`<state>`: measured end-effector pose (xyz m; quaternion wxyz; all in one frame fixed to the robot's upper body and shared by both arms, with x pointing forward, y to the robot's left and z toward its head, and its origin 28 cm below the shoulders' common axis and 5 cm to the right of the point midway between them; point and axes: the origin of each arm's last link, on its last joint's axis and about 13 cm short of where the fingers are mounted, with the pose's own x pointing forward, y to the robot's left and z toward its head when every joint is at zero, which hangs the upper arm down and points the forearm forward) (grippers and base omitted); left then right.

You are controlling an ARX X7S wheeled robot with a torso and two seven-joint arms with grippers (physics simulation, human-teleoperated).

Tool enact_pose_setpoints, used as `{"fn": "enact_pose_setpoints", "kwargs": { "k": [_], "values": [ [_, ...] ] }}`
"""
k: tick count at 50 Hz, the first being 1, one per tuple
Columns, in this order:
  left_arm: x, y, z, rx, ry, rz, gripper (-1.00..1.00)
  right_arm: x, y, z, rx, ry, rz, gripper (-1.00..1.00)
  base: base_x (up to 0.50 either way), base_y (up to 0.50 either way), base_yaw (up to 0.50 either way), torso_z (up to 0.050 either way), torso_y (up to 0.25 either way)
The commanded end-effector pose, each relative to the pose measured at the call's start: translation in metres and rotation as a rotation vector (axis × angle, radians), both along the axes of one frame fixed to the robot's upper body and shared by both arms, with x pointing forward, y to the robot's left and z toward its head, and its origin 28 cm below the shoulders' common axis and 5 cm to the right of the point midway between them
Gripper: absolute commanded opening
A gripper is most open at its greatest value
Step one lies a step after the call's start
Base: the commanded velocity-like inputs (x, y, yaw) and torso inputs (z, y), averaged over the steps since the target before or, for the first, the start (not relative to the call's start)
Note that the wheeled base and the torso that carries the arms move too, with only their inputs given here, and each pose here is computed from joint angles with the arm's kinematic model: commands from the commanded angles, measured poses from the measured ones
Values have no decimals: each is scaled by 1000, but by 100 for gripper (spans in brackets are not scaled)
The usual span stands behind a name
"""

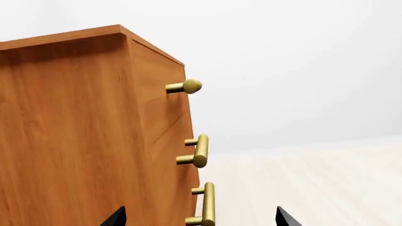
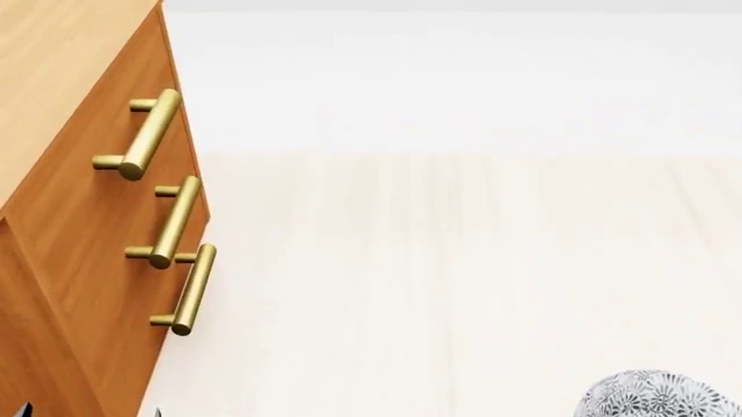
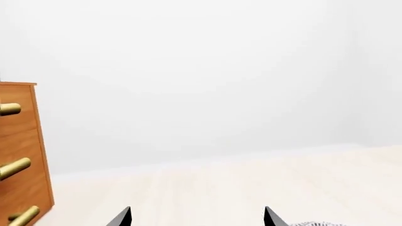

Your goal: Put the bowl on top of the cabinet.

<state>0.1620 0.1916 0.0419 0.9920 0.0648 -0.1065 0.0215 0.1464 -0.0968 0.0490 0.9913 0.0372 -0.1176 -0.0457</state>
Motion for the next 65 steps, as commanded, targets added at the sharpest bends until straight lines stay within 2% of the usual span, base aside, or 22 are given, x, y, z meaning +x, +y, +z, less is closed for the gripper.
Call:
{"fn": "enact_pose_setpoints", "kwargs": {
  "k": [1,6,14,15,18,19,23,28,29,42,44,47,54,59,65],
  "values": [
    [0,0,0,1,0,0,100,-3,-1,3,21,-38,-27,100,0,0,0,0,0],
    [0,0,0,1,1,-1,100,-6,-2,5,33,-63,-40,100,0,0,0,0,0],
    [0,0,0,1,1,-1,100,-4,-8,10,118,-61,-78,100,0,0,0,0,0],
    [0,0,0,1,2,-1,100,-4,-10,12,170,-66,-103,100,0,0,0,0,0],
    [0,0,0,0,2,-1,100,-3,-14,16,242,-70,-136,100,0,0,0,0,0],
    [0,0,0,1,2,-1,100,-2,-18,19,323,-75,-175,100,0,0,0,0,0],
    [0,0,-1,1,3,-1,100,-1,-27,22,435,-74,-239,100,0,0,0,0,0],
    [1,-1,-1,2,6,-1,100,0,-33,24,498,-66,-297,100,0,0,0,0,0],
    [1,-1,-1,2,7,-2,100,0,-35,24,540,-65,-304,100,0,0,0,0,0],
    [3,-2,-3,-9,21,-10,100,8,-48,24,630,10,-372,100,0,0,0,0,0],
    [3,-2,-2,-16,23,-18,100,9,-52,25,657,54,-434,100,0,0,0,0,0],
    [3,-2,-2,-14,33,-18,100,10,-56,27,654,42,-414,100,0,0,0,0,0],
    [4,-3,-2,-1,50,-17,100,12,-67,30,680,110,-503,100,0,0,0,0,0],
    [6,-4,-3,8,80,-17,100,12,-72,31,699,134,-517,100,0,0,0,0,0],
    [9,-4,-1,-17,118,26,100,16,-74,28,715,179,-509,100,0,0,0,0,0]
  ]
}}
